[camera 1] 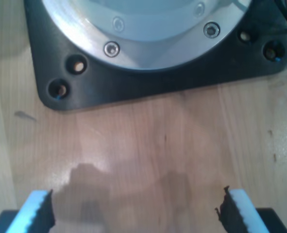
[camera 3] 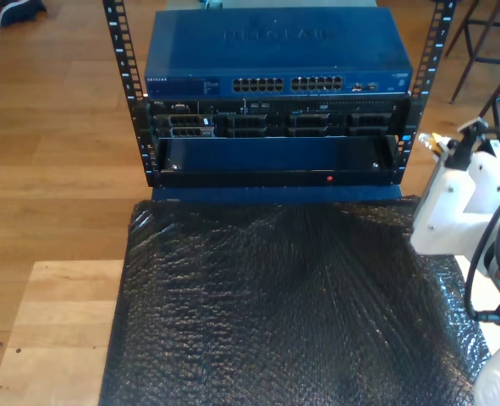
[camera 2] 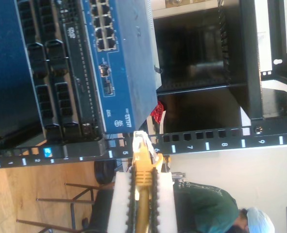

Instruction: Grab the cable and plug it in

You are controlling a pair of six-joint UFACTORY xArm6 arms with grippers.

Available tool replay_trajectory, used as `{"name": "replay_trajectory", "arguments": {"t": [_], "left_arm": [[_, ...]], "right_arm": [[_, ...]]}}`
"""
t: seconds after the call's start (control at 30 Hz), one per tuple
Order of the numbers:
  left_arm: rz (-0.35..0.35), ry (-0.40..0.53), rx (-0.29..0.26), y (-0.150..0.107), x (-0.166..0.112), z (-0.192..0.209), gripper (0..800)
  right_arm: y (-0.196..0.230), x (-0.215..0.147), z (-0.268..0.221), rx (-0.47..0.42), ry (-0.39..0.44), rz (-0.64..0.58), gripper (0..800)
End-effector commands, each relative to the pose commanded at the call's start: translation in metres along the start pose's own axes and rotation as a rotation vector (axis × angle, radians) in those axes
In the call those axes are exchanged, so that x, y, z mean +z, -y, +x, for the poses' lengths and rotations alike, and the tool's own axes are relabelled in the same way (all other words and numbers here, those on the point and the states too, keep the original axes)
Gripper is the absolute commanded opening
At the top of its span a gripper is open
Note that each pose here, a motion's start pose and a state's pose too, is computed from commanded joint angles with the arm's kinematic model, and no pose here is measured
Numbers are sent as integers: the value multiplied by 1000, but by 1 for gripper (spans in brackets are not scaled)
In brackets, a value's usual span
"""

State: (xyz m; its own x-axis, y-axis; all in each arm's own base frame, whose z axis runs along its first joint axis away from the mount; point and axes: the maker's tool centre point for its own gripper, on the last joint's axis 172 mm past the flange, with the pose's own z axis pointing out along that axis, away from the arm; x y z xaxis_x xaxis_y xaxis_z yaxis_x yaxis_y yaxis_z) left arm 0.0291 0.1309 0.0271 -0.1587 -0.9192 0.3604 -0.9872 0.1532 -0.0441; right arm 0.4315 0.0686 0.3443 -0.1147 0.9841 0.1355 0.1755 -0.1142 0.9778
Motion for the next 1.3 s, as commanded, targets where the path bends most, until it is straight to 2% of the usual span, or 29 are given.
{"name": "replay_trajectory", "arguments": {"t": [0.23, 0.47, 0.7, 0.83, 1.13, 1.3], "left_arm": [[0, 0, 0, 0, 0, 0, 799], [0, 0, 0, 0, 0, 0, 799], [0, 0, 0, 0, 0, 0, 799], [0, 0, 0, 0, 0, 0, 799], [0, 0, 0, 0, 0, 0, 799], [0, 0, 0, 0, 0, 0, 799]], "right_arm": [[-16, -6, 4, -7, -12, -67, 0], [-3, -4, 2, -13, -8, -38, 0], [16, 19, 16, -28, -32, 2, 0], [14, 28, 20, -31, -37, -10, 0], [-1, 74, 48, -33, -73, -96, 0], [-12, 101, 52, -16, -57, -141, 0]]}}
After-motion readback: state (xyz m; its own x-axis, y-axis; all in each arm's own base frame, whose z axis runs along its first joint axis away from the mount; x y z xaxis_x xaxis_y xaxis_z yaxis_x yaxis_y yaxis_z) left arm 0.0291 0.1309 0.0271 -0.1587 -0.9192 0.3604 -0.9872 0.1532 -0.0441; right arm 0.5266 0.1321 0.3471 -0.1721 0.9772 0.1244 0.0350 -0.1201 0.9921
